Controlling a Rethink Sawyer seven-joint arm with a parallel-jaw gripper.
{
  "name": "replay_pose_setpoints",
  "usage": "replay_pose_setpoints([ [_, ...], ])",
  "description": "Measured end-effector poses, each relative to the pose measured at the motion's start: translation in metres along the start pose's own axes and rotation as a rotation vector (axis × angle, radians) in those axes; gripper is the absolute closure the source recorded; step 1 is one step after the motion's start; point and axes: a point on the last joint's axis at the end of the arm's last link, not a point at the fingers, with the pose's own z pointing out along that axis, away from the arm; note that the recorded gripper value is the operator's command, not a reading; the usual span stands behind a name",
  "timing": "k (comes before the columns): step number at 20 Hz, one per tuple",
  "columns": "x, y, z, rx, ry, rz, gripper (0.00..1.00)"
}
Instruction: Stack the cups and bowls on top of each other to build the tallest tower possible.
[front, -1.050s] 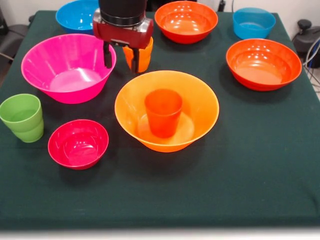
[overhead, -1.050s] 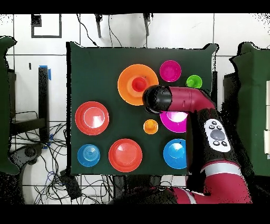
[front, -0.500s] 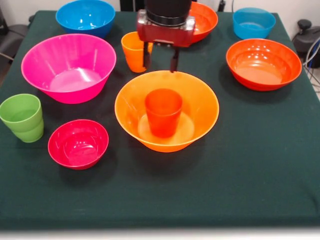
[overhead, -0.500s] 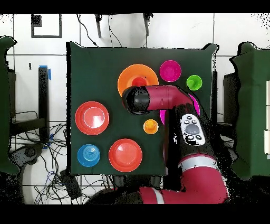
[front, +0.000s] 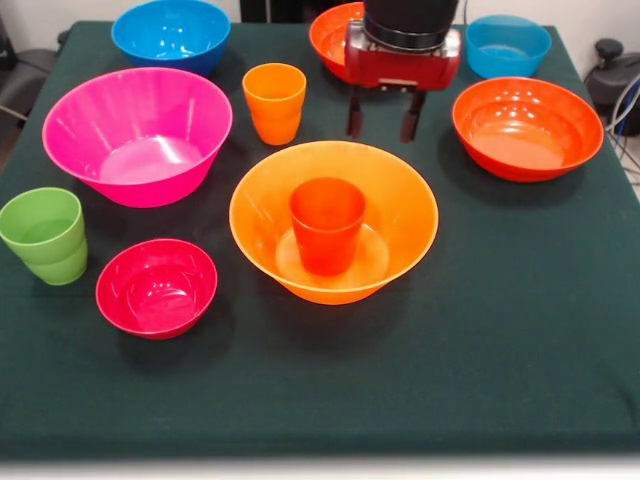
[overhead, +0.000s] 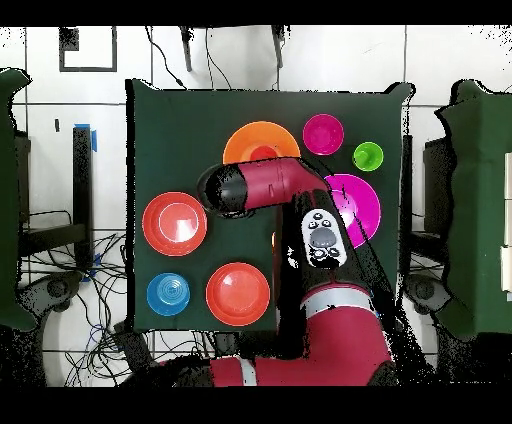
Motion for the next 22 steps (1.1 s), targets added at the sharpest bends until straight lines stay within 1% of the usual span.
replay_pose_setpoints([
  [3, 0.002, 0.014, -0.001, -0.001, 0.0, -0.018, 0.0],
  [9, 0.005, 0.029, -0.001, -0.001, 0.002, -0.036, 0.0],
  [22, 0.009, 0.043, 0.0, -0.006, 0.011, -0.042, 0.0],
])
